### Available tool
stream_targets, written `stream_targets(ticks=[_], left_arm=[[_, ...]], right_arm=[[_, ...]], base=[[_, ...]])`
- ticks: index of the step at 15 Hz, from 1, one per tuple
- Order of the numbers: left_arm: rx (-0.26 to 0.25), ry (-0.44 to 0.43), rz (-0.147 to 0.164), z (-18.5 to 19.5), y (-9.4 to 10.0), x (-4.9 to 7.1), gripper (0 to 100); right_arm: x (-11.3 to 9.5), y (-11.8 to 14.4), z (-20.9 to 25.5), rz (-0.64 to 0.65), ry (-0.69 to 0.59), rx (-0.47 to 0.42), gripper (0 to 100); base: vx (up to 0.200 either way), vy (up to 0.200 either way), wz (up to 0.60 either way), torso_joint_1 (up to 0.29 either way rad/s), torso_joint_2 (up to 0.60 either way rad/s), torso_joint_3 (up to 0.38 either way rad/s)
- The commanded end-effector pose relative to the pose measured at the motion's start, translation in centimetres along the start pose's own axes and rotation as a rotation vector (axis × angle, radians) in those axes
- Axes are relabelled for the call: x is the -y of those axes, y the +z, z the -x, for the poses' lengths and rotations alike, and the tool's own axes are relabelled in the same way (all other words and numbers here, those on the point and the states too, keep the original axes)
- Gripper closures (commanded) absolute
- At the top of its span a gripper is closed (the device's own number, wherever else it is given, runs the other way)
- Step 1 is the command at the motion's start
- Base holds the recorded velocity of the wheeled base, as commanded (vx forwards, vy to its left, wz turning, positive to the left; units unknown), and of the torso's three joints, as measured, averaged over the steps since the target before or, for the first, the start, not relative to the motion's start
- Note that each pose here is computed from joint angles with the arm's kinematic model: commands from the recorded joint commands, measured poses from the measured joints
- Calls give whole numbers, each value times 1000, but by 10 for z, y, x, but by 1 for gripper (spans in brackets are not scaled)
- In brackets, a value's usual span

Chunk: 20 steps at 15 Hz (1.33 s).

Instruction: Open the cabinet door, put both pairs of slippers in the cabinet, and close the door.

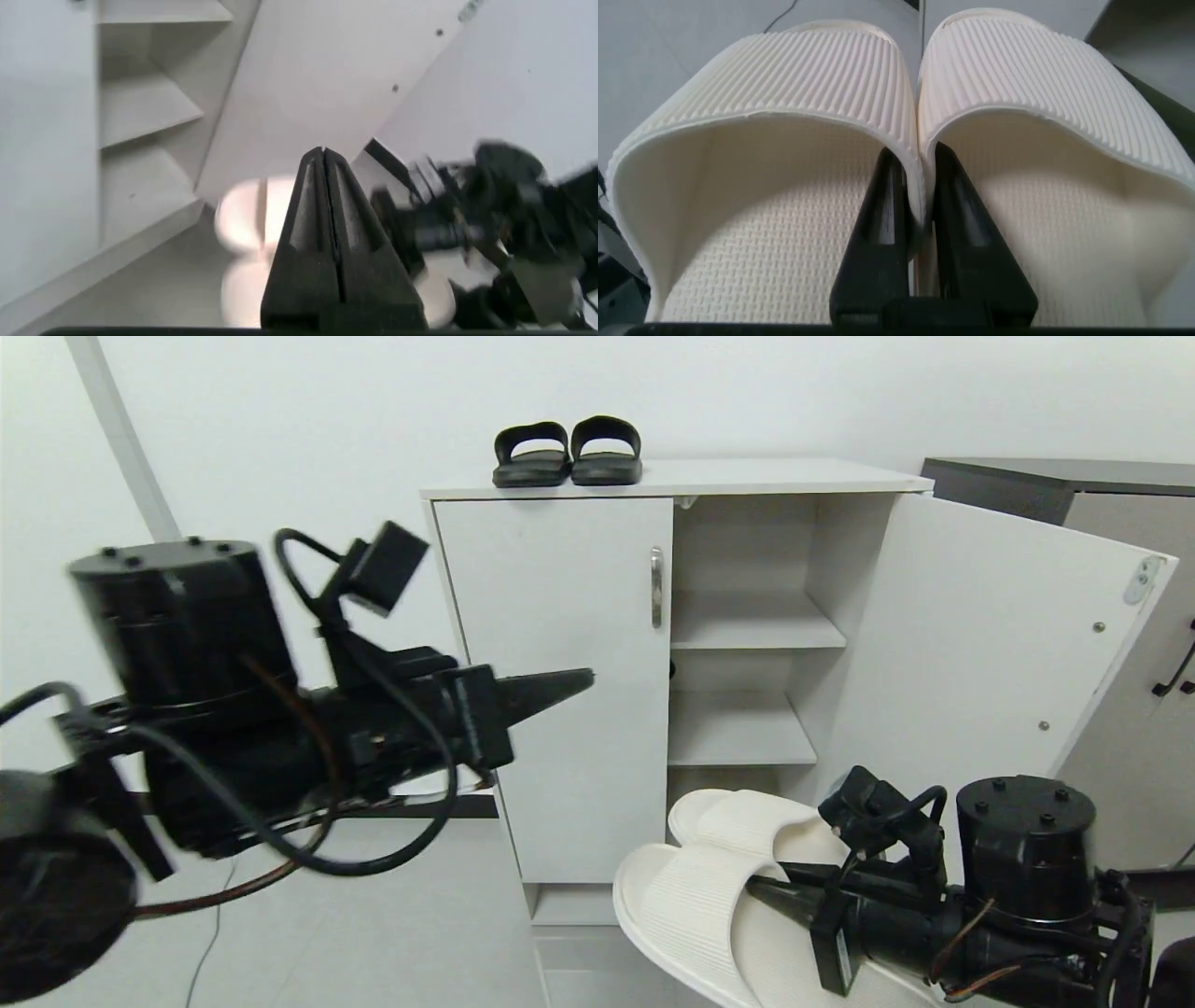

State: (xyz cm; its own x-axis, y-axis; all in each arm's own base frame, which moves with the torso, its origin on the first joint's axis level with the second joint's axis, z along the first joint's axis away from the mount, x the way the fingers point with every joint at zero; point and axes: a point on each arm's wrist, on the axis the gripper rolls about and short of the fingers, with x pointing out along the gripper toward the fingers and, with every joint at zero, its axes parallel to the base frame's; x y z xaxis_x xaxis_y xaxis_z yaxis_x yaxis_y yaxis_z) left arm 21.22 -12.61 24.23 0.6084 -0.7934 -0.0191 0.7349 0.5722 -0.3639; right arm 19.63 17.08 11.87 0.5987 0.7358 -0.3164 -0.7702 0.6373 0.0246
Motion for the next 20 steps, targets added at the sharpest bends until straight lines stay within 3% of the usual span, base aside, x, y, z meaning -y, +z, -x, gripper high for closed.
stream_targets(ticks=[1, 4, 6, 7, 8, 9, 11, 13, 15, 17, 18, 20], left_arm=[[137, 95, -45, 102, -14, 21, 100], [146, 198, -49, 167, -48, 42, 100], [142, 397, -117, 196, -68, 51, 100], [145, 512, -113, 206, -78, 53, 100], [149, 578, -110, 210, -84, 53, 100], [164, 738, -105, 217, -102, 48, 100], [151, 946, -172, 225, -131, 39, 100], [159, 1030, -196, 229, -146, 38, 100], [191, 1182, -182, 233, -167, 35, 100], [182, 1207, -205, 235, -188, 32, 100], [214, 1165, -229, 238, -194, 36, 100], [196, 1130, -263, 237, -193, 36, 100]], right_arm=[[2, 0, -2, -3, -6, -1, 100], [2, 0, -2, -3, -6, -1, 100], [2, -1, -1, -3, -6, -2, 100], [2, -2, 0, -4, -5, -7, 100], [1, -3, 1, -4, -3, -10, 100], [0, -4, 2, -4, 0, -16, 100], [0, -5, 1, -4, 2, -21, 100], [0, -5, 1, -4, 2, -21, 100], [-1, -5, 0, -3, 5, -21, 100], [-2, -7, 0, -1, 11, -30, 100], [-2, -8, 0, -2, 9, -31, 100], [-3, -9, 1, 0, 12, -34, 100]], base=[[0, 0, 0, 0, 0, 0], [0, 0, 0, 0, 0, 0], [0, 0, 0, 0, 0, 0], [0, 0, 0, 0, 0, 0], [0, 0, 0, 0, 0, 0], [0, 0, 0, 0, 0, 0], [0, 0, 0, 0, 0, 0], [0, 0, 0, 0, 0, 0], [0, 0, 0, 0, 0, 0], [0, 0, 0, 0, 0, 0], [0, 0, 0, 0, 0, 0], [0, 0, 0, 0, 0, 0]])
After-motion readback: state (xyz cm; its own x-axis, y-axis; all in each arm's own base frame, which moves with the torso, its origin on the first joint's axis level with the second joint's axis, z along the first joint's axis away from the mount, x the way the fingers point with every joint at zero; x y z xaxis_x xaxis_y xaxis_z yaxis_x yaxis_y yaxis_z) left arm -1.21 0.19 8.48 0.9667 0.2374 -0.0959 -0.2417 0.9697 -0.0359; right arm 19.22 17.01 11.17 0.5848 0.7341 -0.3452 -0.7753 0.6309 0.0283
